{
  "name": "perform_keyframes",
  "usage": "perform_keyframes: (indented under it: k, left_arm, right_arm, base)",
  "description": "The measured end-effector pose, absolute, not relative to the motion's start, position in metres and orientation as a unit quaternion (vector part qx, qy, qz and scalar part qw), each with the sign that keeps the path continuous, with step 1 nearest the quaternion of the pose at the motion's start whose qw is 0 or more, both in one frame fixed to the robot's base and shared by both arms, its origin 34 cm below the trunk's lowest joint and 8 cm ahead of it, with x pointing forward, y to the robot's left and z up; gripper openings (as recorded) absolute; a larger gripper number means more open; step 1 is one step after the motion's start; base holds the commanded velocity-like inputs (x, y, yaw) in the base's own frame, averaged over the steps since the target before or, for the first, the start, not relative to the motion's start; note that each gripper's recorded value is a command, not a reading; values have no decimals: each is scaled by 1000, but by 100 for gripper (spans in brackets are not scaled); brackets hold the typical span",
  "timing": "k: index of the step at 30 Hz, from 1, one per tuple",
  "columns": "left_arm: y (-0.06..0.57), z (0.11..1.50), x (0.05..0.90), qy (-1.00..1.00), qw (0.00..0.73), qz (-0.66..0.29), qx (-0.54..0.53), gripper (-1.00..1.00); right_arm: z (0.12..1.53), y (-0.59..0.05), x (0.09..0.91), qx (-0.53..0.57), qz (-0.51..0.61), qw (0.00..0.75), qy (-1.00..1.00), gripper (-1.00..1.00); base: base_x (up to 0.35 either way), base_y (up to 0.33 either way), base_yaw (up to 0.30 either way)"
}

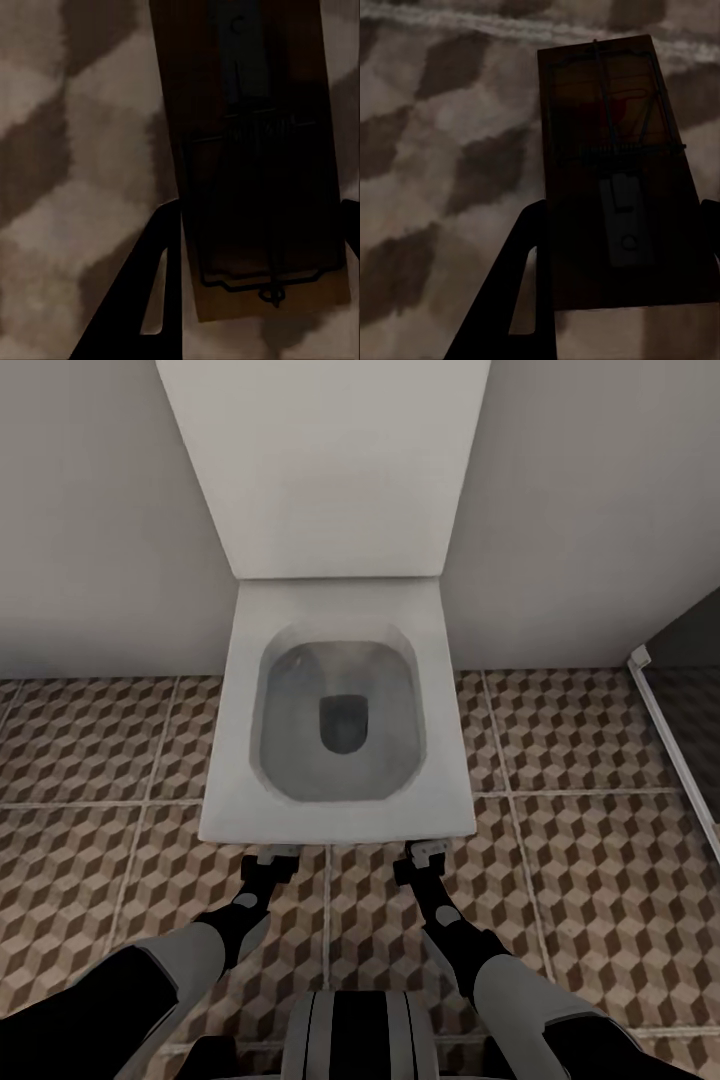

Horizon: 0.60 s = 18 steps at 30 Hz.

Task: Take the four mousetraps from the cabinet in the bathroom and place them on the bathroom floor. Make sure all four end up on the same floor surface, and ensure that at least two of them are either under or directly next to the same bathroom sink.

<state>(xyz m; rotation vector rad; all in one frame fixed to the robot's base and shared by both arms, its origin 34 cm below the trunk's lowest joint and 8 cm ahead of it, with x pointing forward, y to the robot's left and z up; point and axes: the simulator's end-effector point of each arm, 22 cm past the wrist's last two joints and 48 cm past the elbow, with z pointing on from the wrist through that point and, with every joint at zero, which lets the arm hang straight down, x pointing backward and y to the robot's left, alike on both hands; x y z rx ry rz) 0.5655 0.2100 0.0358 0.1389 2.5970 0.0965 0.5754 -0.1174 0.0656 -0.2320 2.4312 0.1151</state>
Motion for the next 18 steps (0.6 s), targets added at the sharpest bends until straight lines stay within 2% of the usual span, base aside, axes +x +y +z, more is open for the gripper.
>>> perform_keyframes:
  k: [5,18]
  left_arm:
    - [209,36,565,962,266,35,51,-100]
    - [209,35,562,963,264,35,51,-100]
  right_arm:
    - [60,-119,569,-92,41,324,941,-100]
    - [57,-120,565,-94,40,314,944,-100]
  base:
    - [85,0,0]
    - [6,0,0]
